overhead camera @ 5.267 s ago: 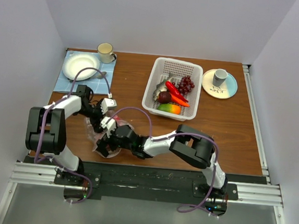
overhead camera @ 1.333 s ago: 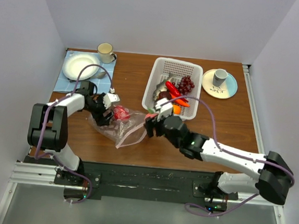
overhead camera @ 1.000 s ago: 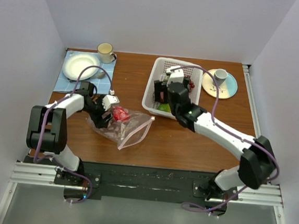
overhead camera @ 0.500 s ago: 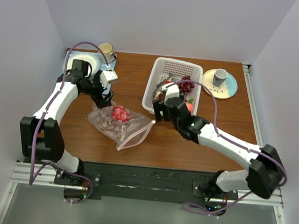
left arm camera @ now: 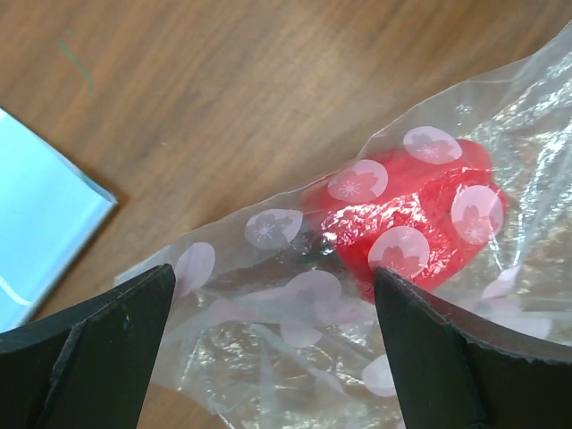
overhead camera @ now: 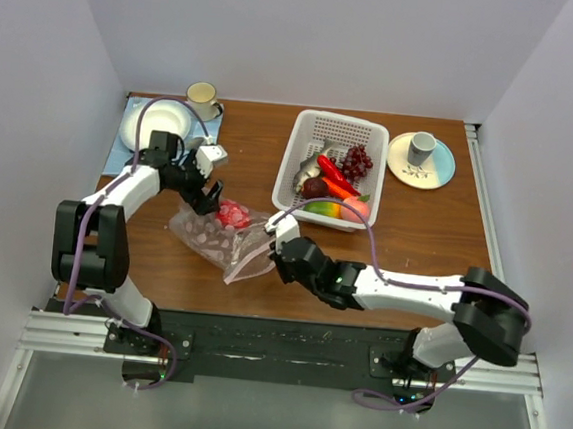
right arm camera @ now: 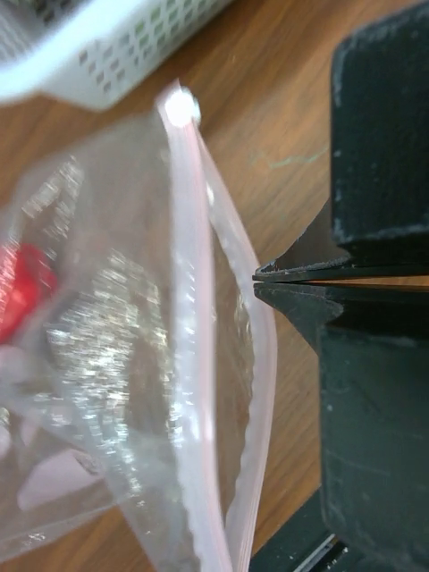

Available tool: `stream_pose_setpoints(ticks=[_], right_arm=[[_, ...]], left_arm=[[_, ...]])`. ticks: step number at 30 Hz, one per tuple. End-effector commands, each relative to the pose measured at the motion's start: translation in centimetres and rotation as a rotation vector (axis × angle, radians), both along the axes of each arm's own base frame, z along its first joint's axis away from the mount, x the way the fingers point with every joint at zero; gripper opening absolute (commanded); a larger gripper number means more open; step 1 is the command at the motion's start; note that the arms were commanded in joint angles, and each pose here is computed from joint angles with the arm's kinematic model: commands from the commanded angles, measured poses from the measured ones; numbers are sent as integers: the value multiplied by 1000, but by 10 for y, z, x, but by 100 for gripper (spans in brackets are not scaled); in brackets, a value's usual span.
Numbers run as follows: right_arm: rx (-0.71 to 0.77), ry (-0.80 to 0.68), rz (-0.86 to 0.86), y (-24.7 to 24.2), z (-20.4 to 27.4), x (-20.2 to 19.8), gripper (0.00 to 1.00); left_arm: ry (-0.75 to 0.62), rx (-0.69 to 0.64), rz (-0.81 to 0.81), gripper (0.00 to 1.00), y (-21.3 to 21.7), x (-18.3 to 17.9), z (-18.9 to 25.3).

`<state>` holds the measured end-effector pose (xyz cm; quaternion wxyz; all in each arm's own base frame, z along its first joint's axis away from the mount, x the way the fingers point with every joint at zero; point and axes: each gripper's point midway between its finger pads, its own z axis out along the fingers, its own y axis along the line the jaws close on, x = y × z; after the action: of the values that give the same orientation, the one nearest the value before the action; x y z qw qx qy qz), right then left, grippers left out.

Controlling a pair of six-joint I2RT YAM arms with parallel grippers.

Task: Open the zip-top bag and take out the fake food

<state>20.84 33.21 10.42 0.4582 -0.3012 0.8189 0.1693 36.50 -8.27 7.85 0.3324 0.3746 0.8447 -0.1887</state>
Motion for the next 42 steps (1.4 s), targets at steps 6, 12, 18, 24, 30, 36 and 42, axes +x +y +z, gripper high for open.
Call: stream_pose_setpoints(ticks=[6, 12, 18, 24, 30, 36, 42], right_arm=[[59, -72, 15, 56, 1, 27, 9], [63, -103, 19, 76, 6, 39, 29], [35, -202, -45, 82, -3, 63, 77], [38, -352, -63, 88, -19, 85, 95], [38, -329, -77, 98, -31, 103, 96], [51, -318, -50, 99, -30, 108, 95], [98, -236, 50, 111, -31, 90, 72]], left_arm=[[-41, 77, 26, 98, 10, 17, -21], [-29, 99, 11, 97, 12, 11, -32], [-7, 101, -22, 97, 4, 6, -42], [22, 136, -79, 97, -4, -7, -59], [53, 170, -144, 96, -7, -22, -71], [97, 173, -225, 96, -15, -40, -73], [127, 173, -251, 95, -19, -47, -75]])
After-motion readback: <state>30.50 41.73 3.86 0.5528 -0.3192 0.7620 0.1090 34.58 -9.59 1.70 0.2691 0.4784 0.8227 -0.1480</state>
